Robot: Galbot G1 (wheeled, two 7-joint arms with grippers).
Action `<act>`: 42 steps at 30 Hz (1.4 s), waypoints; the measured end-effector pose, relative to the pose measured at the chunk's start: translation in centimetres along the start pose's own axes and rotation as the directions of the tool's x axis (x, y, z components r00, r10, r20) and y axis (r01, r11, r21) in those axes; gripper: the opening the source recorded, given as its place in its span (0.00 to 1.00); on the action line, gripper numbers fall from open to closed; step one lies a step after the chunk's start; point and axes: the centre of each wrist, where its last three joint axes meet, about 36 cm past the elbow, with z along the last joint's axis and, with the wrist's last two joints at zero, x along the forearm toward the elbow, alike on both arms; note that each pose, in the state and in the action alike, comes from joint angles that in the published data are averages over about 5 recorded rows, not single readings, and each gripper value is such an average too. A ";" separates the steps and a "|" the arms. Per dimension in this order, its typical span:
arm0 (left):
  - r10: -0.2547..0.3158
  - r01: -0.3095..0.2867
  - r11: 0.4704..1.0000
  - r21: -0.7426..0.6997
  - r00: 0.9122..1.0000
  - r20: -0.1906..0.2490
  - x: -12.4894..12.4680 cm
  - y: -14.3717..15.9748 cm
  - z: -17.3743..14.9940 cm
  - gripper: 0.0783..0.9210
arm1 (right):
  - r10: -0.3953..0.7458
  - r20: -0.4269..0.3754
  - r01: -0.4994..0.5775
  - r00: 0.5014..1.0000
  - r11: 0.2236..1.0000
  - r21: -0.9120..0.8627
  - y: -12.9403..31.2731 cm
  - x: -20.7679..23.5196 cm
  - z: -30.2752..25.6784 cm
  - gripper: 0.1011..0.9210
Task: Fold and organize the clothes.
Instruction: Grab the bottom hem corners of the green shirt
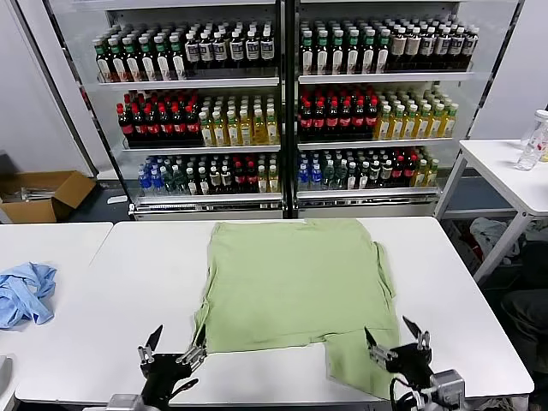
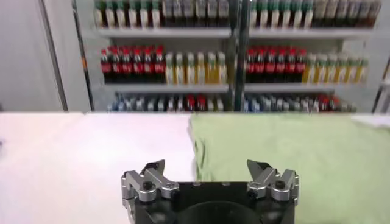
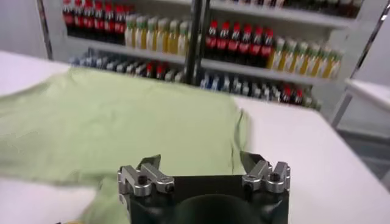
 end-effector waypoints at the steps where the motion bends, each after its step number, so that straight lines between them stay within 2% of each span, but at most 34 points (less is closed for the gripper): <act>1: -0.001 0.001 1.000 -0.002 1.000 -0.007 -0.2 0.0 0.1 0.88 | -0.002 -0.006 0.002 1.000 1.000 -0.002 0.0 0.0 0.1 0.88; 10: -0.005 0.003 1.000 -0.023 0.996 -0.092 -2.6 -0.8 1.6 0.88 | -0.019 -0.090 0.015 0.996 0.999 -0.036 0.5 -0.1 2.0 0.88; 14: 0.001 -0.004 1.000 -0.025 0.992 -0.123 -3.5 -1.2 2.1 0.85 | -0.024 -0.112 0.018 0.993 0.999 -0.052 0.5 -0.2 2.5 0.84; 20: 0.008 -0.012 1.000 -0.022 0.987 -0.159 -4.5 -1.3 2.7 0.67 | -0.036 -0.138 0.026 0.990 0.997 -0.075 0.6 -0.3 3.2 0.66; 32: 0.020 -0.020 1.000 0.000 0.982 -0.187 -4.8 -1.0 3.2 0.26 | -0.054 -0.130 0.040 0.990 0.994 -0.104 0.3 -0.7 3.1 0.24; 38: 0.042 -0.037 0.999 0.028 0.984 -0.171 -4.3 -0.4 2.9 0.07 | -0.060 -0.088 0.049 0.994 0.992 -0.116 -0.4 -1.2 2.0 0.04; 42: 0.064 -0.057 0.997 0.050 0.989 -0.137 -3.7 0.1 2.1 0.02 | -0.055 -0.042 0.050 0.998 0.992 -0.116 -0.9 -1.5 0.5 0.01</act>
